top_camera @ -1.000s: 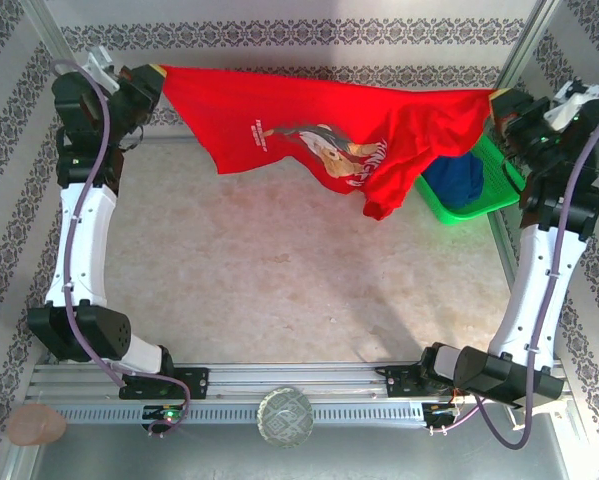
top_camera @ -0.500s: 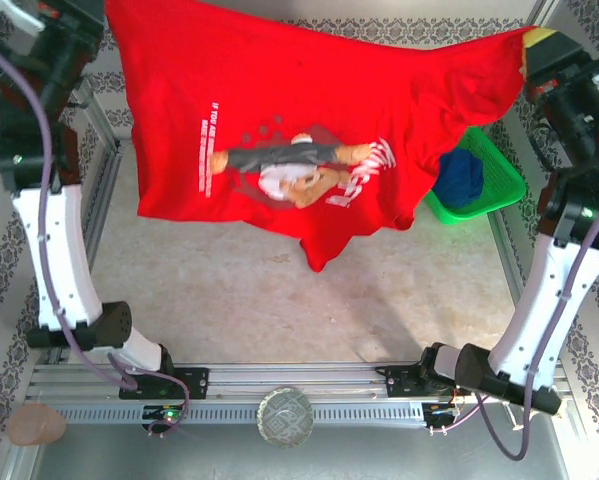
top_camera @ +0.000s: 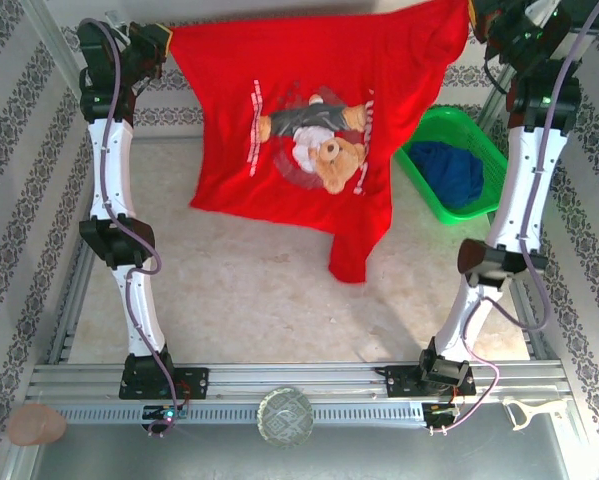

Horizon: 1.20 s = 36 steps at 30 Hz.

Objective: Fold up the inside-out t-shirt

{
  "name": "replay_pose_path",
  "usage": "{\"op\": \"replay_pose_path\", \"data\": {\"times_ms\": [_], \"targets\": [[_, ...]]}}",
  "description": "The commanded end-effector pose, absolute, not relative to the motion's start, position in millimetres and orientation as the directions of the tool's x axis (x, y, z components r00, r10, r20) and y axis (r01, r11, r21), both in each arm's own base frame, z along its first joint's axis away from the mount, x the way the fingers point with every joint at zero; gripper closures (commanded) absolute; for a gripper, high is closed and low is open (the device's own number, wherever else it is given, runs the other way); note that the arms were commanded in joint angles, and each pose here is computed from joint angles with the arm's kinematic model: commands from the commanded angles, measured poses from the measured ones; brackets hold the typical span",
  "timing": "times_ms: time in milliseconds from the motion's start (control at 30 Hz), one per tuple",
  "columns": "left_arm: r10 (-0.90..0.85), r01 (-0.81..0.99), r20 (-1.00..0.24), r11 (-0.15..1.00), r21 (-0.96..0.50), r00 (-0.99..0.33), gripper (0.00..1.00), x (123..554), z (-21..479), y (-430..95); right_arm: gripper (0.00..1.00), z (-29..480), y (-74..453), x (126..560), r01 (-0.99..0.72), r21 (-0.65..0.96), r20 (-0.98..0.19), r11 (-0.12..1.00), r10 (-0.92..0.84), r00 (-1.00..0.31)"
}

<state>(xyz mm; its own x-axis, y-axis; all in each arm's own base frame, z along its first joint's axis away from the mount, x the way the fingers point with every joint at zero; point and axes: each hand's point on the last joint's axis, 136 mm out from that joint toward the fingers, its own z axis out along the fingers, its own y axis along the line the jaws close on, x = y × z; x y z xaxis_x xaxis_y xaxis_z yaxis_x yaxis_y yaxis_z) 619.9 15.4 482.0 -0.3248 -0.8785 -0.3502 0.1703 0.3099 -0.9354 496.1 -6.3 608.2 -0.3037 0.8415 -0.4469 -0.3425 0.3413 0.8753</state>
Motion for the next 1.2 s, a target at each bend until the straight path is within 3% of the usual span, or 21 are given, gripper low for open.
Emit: {"op": "replay_pose_path", "data": {"times_ms": [0, 167, 267, 333, 433, 567, 667, 733, 967, 1033, 1167], "targets": [[-0.941, 0.345, -0.306, 0.242, -0.907, -0.144, 1.00, 594, 562, 56, 1.00, 655, -27, 469, -0.429, 0.851, -0.406, 0.302, 0.897, -0.175], [-0.917, 0.406, -0.373, 0.289, -0.867, -0.144, 1.00, 567, 590, 54, 1.00, 667, -25, 441, -0.436, 0.800, -0.506, 0.412, 0.854, -0.122], [-0.870, 0.377, -0.436, 0.334, -0.864, -0.229, 1.00, 561, 576, 38, 1.00, 649, -11, 424, -0.400, 0.772, -0.588, 0.494, 0.794, -0.155], [-0.817, 0.335, -0.483, 0.381, -0.862, -0.314, 1.00, 558, 552, 22, 1.00, 620, -4, 414, -0.350, 0.760, -0.628, 0.548, 0.758, -0.177], [-0.760, 0.252, -0.520, 0.455, -0.854, -0.389, 1.00, 549, 501, 8, 1.00, 544, -2, 405, -0.248, 0.810, -0.582, 0.531, 0.779, -0.234], [-0.854, 0.204, -0.410, 0.360, -0.910, -0.321, 1.00, 521, 444, 28, 1.00, 450, 1, 372, -0.128, 0.863, -0.504, 0.489, 0.811, -0.298], [-0.886, 0.207, -0.367, 0.317, -0.926, -0.285, 1.00, 489, 433, 33, 1.00, 440, 4, 339, -0.127, 0.875, -0.483, 0.468, 0.817, -0.315], [-0.882, 0.267, -0.390, 0.322, -0.908, -0.265, 1.00, 463, 459, 26, 1.00, 460, 11, 319, -0.159, 0.859, -0.512, 0.487, 0.804, -0.301], [-0.864, 0.443, -0.499, 0.425, -0.789, -0.061, 1.00, 379, 600, 19, 1.00, 631, 14, 258, -0.424, 0.749, -0.589, 0.509, 0.805, -0.075], [-0.868, 0.455, -0.497, 0.437, -0.776, -0.013, 1.00, 374, 626, 25, 1.00, 678, 15, 243, -0.488, 0.694, -0.610, 0.529, 0.792, -0.010], [-0.879, 0.457, -0.477, 0.419, -0.785, -0.014, 1.00, 392, 648, 35, 1.00, 721, 11, 246, -0.545, 0.654, -0.613, 0.525, 0.789, 0.024]]}}
